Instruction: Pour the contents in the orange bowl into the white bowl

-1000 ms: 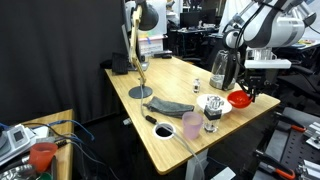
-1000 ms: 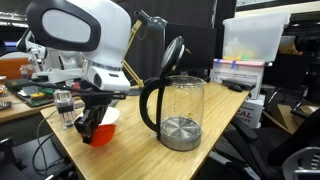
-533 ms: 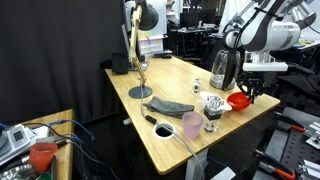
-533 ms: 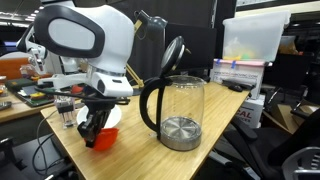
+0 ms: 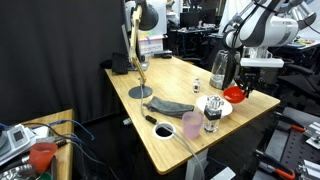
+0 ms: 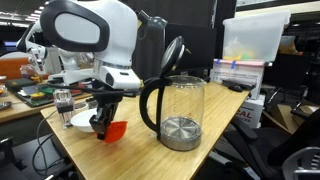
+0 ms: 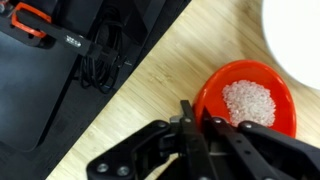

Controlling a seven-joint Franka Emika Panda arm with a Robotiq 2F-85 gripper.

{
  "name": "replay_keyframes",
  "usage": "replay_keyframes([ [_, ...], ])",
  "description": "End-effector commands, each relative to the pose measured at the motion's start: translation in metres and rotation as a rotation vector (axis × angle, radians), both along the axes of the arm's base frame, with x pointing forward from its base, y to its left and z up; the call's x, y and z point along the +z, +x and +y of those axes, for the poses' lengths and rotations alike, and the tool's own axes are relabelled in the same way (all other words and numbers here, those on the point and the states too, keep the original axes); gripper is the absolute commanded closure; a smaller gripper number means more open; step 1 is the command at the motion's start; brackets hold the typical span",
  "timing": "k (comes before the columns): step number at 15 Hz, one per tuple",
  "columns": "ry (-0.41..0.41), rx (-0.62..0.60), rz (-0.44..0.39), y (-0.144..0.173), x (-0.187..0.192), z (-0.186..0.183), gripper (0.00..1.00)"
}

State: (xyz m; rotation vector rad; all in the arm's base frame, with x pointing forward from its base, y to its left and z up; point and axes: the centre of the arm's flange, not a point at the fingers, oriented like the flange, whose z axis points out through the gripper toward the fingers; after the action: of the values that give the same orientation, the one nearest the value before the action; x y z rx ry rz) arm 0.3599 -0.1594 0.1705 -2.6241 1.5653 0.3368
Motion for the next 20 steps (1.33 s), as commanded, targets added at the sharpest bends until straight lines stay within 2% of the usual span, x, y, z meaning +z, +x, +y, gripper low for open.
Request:
replay_keyframes([
  [1,0.031,0.011,-0.085,0.003,0.019,-0.004,0.98],
  [5,0.052,-0.016,-0.121,0.006,0.023,-0.01,0.98],
  [15,0.079,-0.058,-0.06,-0.005,-0.008,-0.016,0.98],
  [16,0.081,-0.058,-0.059,-0.005,-0.008,-0.016,0.67],
  [17,0.081,-0.057,-0.06,-0.005,-0.008,-0.016,0.66],
  [20,0.082,-0.05,-0.062,-0.004,-0.005,-0.017,0.46],
])
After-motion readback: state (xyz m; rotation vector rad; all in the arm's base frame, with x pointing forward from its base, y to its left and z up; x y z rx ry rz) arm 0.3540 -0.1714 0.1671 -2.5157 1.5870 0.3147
